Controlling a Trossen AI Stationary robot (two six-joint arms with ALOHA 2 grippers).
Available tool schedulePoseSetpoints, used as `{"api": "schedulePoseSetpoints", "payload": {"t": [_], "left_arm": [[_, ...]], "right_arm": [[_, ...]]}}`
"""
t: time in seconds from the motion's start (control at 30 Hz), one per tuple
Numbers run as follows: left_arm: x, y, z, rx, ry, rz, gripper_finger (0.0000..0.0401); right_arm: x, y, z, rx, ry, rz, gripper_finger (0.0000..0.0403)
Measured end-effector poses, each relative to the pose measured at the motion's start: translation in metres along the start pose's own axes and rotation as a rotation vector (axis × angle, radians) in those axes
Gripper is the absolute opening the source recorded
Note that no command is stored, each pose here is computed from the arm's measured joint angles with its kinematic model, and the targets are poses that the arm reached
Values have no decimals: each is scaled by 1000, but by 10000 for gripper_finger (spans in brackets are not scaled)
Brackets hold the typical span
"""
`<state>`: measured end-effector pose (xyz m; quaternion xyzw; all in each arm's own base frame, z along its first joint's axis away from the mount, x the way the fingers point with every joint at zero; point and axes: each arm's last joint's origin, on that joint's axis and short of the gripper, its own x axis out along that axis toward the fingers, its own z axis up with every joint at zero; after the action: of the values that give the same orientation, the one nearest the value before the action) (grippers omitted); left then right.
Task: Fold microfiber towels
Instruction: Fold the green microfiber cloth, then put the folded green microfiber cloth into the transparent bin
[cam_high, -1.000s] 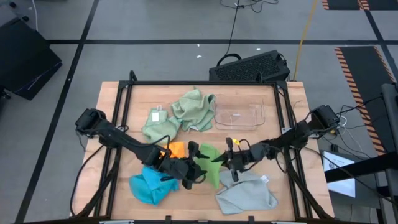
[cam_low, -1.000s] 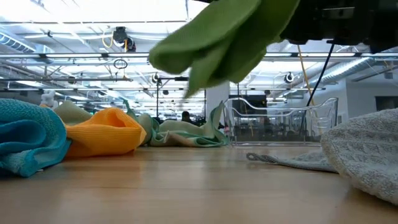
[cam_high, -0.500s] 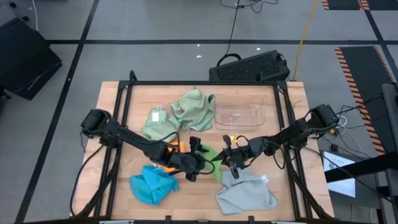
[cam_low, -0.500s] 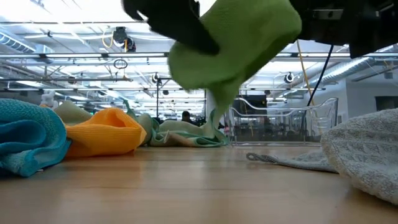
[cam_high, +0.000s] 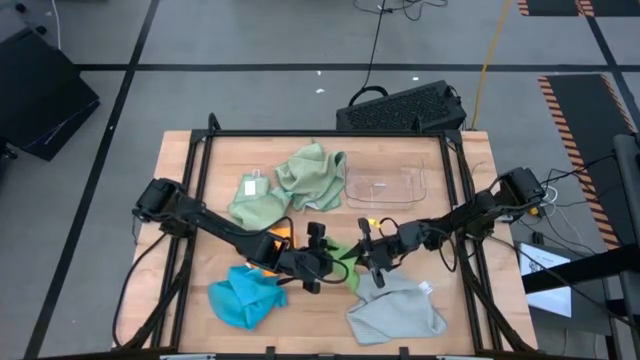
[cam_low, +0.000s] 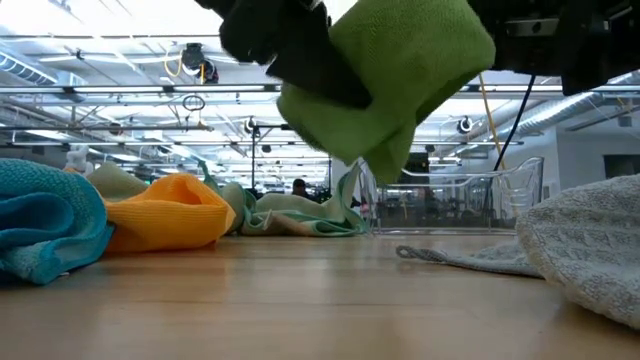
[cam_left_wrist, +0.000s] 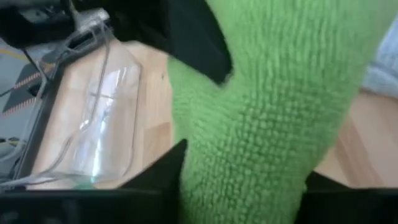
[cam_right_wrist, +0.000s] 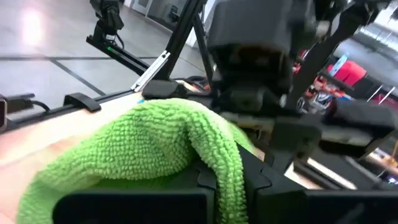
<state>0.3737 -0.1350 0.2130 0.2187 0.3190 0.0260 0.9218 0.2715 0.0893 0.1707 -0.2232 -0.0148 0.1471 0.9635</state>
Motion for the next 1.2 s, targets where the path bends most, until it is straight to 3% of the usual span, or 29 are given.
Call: {"api": "schedulePoseSetpoints", "payload": {"t": [0.13,0.2,0.5,0.67,0.8,0.93,1.2], "left_arm": [[0,-3,-2,13,14,-61,46],[0,-4,-4,8,34,-97,18],[-2,-3,-24,-121,237,-110,30],[2,5,-30,-235,287,-133,17],[6,12,-31,-301,293,-126,33],[7,15,-31,-330,292,-119,36],[7,14,-29,-345,276,-162,18]], "right_arm": [[0,3,-1,86,38,-28,31],[-1,8,-2,93,85,-48,55],[-12,35,7,230,290,-255,209],[-7,41,32,269,244,-290,284],[7,45,44,242,228,-290,337],[18,49,40,196,281,-313,366],[29,49,11,244,358,-346,373]]}}
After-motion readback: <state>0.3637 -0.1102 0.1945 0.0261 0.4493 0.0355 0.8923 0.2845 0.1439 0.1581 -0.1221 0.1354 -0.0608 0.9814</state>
